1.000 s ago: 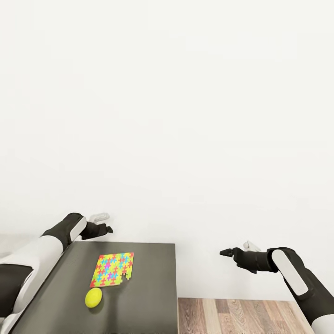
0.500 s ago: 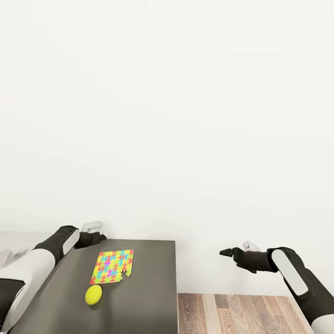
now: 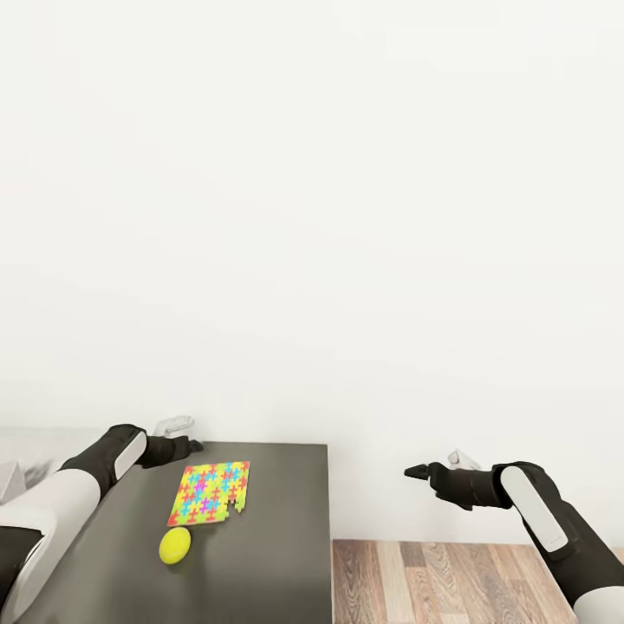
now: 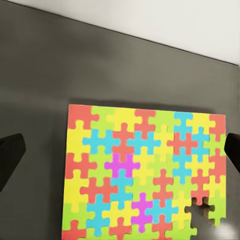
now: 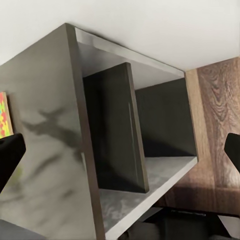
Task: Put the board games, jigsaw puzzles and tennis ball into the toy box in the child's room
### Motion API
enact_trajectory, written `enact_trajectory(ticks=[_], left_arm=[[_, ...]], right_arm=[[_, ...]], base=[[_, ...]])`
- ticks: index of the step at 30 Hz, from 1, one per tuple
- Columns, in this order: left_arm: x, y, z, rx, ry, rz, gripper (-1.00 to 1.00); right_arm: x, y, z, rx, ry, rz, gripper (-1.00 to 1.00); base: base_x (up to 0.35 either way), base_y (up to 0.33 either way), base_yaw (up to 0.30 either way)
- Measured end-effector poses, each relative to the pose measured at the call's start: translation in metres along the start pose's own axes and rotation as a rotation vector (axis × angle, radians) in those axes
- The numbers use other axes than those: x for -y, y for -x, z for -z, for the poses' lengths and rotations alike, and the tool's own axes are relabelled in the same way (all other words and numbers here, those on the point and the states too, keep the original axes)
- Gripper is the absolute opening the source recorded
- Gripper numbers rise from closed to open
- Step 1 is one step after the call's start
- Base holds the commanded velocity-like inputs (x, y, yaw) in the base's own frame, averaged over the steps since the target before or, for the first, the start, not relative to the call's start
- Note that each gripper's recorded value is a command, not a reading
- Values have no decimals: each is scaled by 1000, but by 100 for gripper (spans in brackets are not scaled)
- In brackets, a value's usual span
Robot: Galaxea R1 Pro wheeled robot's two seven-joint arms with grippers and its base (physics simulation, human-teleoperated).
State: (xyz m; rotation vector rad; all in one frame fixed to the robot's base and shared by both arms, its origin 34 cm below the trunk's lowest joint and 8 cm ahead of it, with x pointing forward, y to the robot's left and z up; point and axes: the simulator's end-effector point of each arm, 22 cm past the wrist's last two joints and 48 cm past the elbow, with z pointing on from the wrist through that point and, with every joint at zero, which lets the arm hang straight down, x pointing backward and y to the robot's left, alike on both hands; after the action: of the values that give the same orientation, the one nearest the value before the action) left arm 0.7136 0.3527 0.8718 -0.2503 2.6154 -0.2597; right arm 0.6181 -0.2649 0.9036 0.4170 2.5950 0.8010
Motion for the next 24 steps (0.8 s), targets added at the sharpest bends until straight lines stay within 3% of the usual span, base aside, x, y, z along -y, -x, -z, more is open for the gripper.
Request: enact_trajectory(ticks=[14,21,24], left_arm=[[-3,-9,-10,-23,-2,5,100],[2,-13,-11,-45,-64,14,100],[0,-18,-8,-83,-82,29,100]], right_arm=[[7,-5,-8,-17,-7,-12,100],[11,-7,-11,-25,-14,-17,100],[13,-9,-13,-29,-14,-21,100]], base=[[0,0,0],[0,0,0],[0,0,0]])
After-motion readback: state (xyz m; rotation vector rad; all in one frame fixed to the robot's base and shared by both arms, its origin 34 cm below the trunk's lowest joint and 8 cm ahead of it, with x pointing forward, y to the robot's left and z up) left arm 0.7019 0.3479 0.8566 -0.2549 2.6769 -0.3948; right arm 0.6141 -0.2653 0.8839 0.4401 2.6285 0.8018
